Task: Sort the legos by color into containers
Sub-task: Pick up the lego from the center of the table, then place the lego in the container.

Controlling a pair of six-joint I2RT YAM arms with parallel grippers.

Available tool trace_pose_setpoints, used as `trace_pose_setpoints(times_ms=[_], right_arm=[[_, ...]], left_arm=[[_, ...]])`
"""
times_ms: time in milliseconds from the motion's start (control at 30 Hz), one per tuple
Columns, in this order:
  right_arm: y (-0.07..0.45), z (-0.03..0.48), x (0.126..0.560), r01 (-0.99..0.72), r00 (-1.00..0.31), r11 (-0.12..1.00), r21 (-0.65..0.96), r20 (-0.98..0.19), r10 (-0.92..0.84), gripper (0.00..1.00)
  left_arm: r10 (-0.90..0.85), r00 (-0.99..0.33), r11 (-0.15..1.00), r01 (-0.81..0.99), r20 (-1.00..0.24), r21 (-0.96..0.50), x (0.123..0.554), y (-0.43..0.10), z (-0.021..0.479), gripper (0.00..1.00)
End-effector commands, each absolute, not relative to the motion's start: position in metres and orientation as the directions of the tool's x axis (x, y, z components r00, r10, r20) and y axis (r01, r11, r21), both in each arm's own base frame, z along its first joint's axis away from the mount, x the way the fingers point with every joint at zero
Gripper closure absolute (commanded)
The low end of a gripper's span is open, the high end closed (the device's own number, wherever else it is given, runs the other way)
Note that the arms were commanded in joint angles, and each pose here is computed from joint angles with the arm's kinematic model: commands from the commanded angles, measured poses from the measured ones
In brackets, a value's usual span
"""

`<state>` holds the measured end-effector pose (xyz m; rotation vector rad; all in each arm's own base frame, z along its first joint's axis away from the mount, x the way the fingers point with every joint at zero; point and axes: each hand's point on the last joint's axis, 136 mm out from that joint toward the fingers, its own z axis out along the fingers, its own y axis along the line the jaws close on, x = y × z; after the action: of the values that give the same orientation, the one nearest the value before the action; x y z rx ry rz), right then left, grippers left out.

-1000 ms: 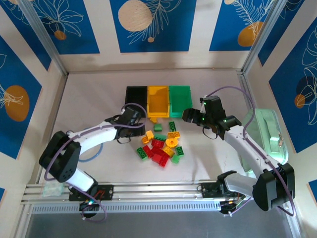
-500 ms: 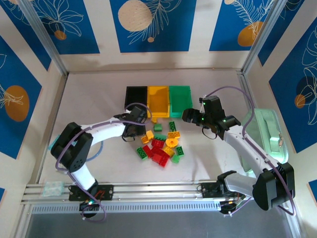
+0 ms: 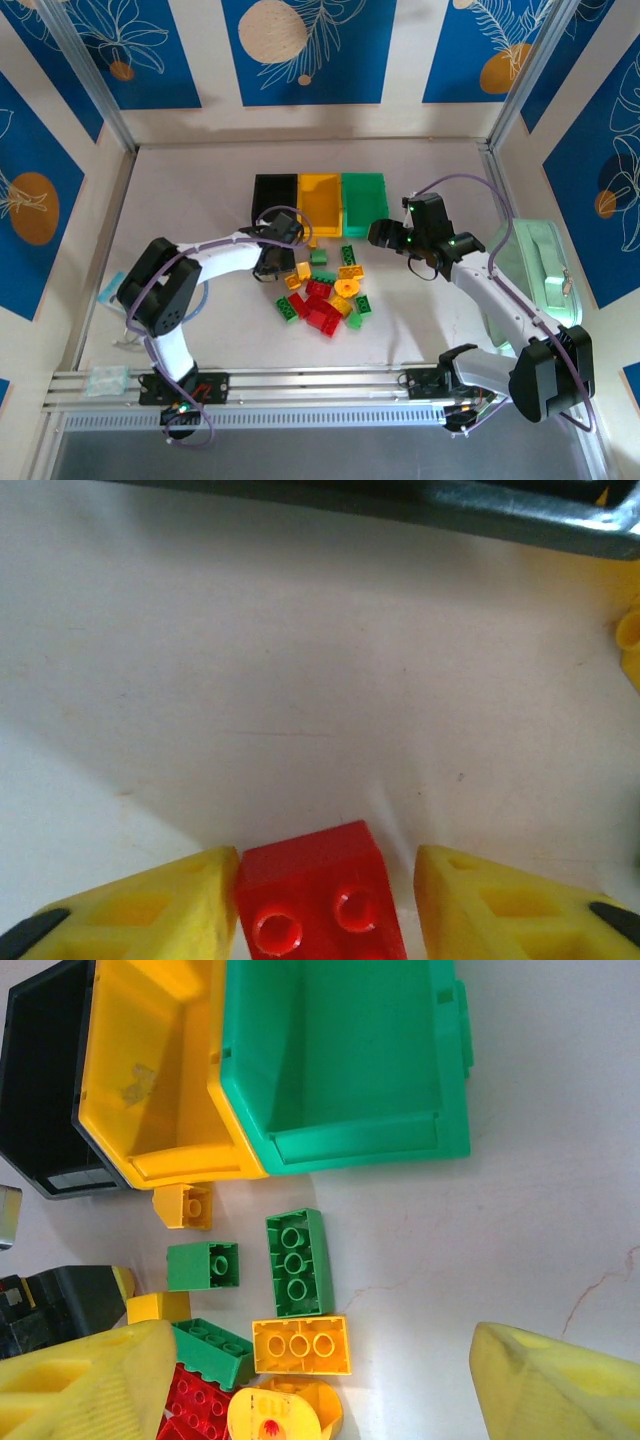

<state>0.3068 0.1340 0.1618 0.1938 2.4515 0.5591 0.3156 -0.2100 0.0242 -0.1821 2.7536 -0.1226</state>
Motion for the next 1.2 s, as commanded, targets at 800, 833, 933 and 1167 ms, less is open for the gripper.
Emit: trace_pose_setpoints(times_ms=[800, 833, 933, 1167], right_arm=[[0.127, 0.151, 0.293, 0.036, -0.808, 0.887, 0.46, -0.509, 0.296, 0.24], [0.128, 0.151, 0.292, 0.034, -0.808, 0.887, 0.46, -0.51, 0.295, 0.23], [0.127, 0.148, 0.287, 0.035, -0.812, 0.889, 0.457, -0.505, 0.292, 0.24], [0.125, 0.143, 0.278, 0.035, -0.819, 0.889, 0.457, -0.496, 0.288, 0.24]], left_arm=[[-0.088, -0.856, 0.996, -0.06, -0.509, -0.072, 0.361, -0.202, 0.106, 0.66], [-0.091, -0.853, 0.995, -0.06, -0.515, -0.077, 0.366, -0.202, 0.11, 0.66], [-0.097, -0.84, 0.994, -0.058, -0.533, -0.089, 0.387, -0.201, 0.123, 0.66], [-0.088, -0.83, 0.996, -0.058, -0.551, -0.072, 0.43, -0.197, 0.136, 0.66]])
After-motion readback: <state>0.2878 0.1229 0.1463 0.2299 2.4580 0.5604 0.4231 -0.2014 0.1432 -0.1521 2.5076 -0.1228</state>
